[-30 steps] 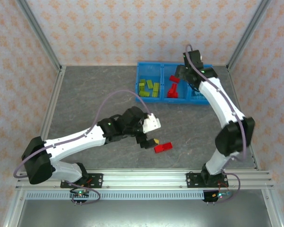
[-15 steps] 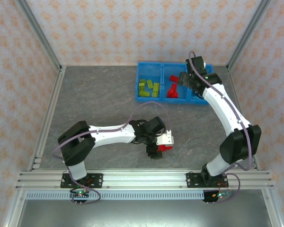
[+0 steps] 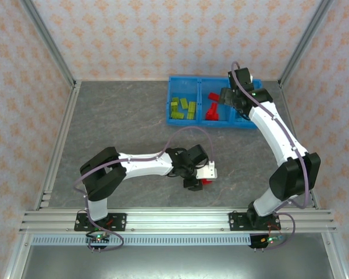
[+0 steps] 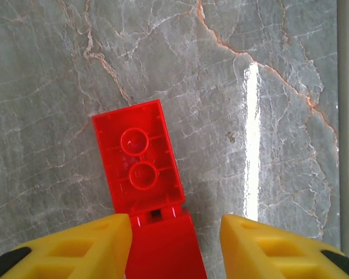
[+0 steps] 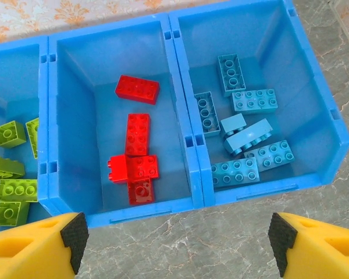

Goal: Sort the legos into containers by color

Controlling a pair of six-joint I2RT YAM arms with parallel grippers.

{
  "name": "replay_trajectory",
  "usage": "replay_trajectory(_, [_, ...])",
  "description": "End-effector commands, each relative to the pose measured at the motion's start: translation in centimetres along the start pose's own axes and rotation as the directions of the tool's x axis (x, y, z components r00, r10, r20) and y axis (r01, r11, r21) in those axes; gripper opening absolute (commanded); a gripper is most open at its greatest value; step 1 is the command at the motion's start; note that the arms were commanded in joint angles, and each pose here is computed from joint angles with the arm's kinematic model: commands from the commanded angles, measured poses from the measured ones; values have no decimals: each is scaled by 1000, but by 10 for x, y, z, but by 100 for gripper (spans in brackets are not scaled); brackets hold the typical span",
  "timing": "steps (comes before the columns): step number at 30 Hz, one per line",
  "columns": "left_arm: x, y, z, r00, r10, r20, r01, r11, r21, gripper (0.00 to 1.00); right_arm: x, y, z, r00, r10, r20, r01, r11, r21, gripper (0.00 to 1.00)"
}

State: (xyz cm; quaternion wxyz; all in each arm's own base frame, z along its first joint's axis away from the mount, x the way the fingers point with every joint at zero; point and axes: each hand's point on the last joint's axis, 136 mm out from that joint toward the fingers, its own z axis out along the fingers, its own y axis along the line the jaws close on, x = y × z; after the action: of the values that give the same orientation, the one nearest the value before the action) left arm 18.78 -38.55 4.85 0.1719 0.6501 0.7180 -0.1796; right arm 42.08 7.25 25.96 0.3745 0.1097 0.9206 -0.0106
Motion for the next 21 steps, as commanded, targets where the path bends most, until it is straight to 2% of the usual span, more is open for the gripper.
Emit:
replay_trajectory(1, [27, -2, 12, 994, -31, -105, 31, 1000, -2, 44, -5, -13, -22, 999, -8, 38, 7, 1000, 28, 84])
replay_trajectory(3, [27, -1, 12, 994, -28, -105, 28, 1000, -4, 45, -4, -13, -24, 999, -4, 40, 3, 1000, 26, 84])
replay_trajectory(6, [24, -2, 3, 996, -9, -84, 7, 1000, -24, 58, -4, -15, -26, 999, -4, 44, 2, 1000, 26, 84])
replay_trajectory(12, [19, 1, -21, 999, -11, -39, 8, 996, -90, 70, 0, -13, -24, 999, 7, 33, -7, 1000, 13, 84])
replay_trajectory(18, [34, 5, -9, 998, -12, -67, 4, 993, -122, 73, 3, -11, -25, 1000, 12, 17, -12, 1000, 1, 84])
replay_trajectory(21, [47, 6, -4, 993, 3, -115, -18, 991, -129, 75, 9, -13, -28, 1000, 11, -2, -11, 1000, -1, 84])
